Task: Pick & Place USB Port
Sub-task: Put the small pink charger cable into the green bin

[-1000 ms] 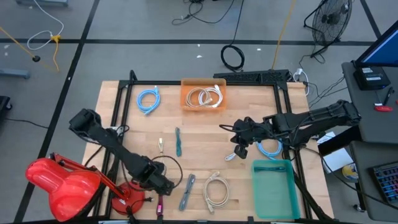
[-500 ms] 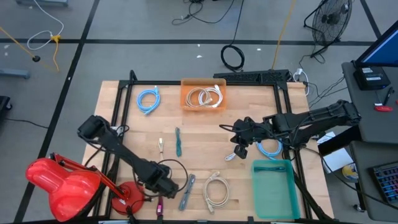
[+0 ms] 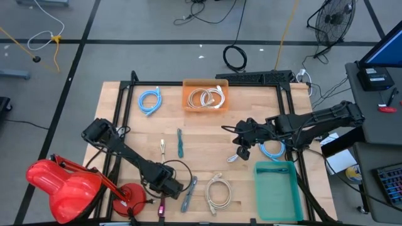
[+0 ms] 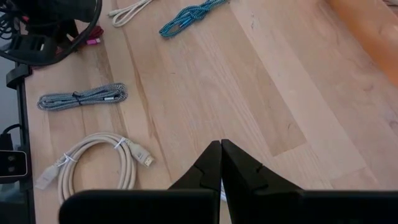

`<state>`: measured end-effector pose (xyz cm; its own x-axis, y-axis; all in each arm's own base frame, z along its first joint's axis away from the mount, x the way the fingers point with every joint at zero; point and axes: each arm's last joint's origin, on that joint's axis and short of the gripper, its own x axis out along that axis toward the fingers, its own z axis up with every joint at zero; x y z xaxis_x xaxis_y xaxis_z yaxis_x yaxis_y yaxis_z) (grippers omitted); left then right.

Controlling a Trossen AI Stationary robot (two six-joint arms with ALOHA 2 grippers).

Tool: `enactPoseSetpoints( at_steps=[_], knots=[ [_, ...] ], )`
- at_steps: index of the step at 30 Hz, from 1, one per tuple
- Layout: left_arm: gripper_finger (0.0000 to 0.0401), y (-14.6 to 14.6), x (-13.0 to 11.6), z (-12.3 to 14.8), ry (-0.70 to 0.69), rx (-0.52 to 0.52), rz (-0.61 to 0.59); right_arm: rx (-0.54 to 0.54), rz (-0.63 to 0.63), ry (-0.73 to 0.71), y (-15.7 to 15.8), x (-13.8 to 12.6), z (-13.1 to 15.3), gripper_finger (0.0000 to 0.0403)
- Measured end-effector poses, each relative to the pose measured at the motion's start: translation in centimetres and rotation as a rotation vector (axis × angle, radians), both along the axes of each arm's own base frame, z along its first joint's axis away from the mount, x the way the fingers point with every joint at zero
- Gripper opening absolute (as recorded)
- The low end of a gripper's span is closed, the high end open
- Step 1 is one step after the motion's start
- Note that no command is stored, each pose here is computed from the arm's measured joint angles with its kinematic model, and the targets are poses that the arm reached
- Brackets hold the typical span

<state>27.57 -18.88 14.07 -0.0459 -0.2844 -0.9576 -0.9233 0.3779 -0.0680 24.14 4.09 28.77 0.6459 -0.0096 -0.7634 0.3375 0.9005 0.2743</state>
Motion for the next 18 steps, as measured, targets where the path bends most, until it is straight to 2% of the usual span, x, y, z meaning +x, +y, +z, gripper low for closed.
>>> enactPoseSetpoints(
  at_steps=[5,7,12,18],
  knots=[
    [0.0039,0.1,0.0,0.0,0.005,0.005,-0.003,0.000,0.000,-0.003,0.0,0.0,0.0,0.0000],
    [0.0018,0.1,-0.1,0.0,0.006,0.005,-0.006,0.001,0.000,-0.003,0.0,0.0,0.0,0.0000],
    [0.0019,0.4,-0.3,0.9,-0.018,0.026,0.002,0.059,0.022,-0.020,0.2,0.2,0.2,0.0000],
    [0.0017,1.8,-0.9,5.5,-0.228,0.114,0.082,0.193,0.132,-0.172,0.8,1.1,1.5,0.0000]
  ],
)
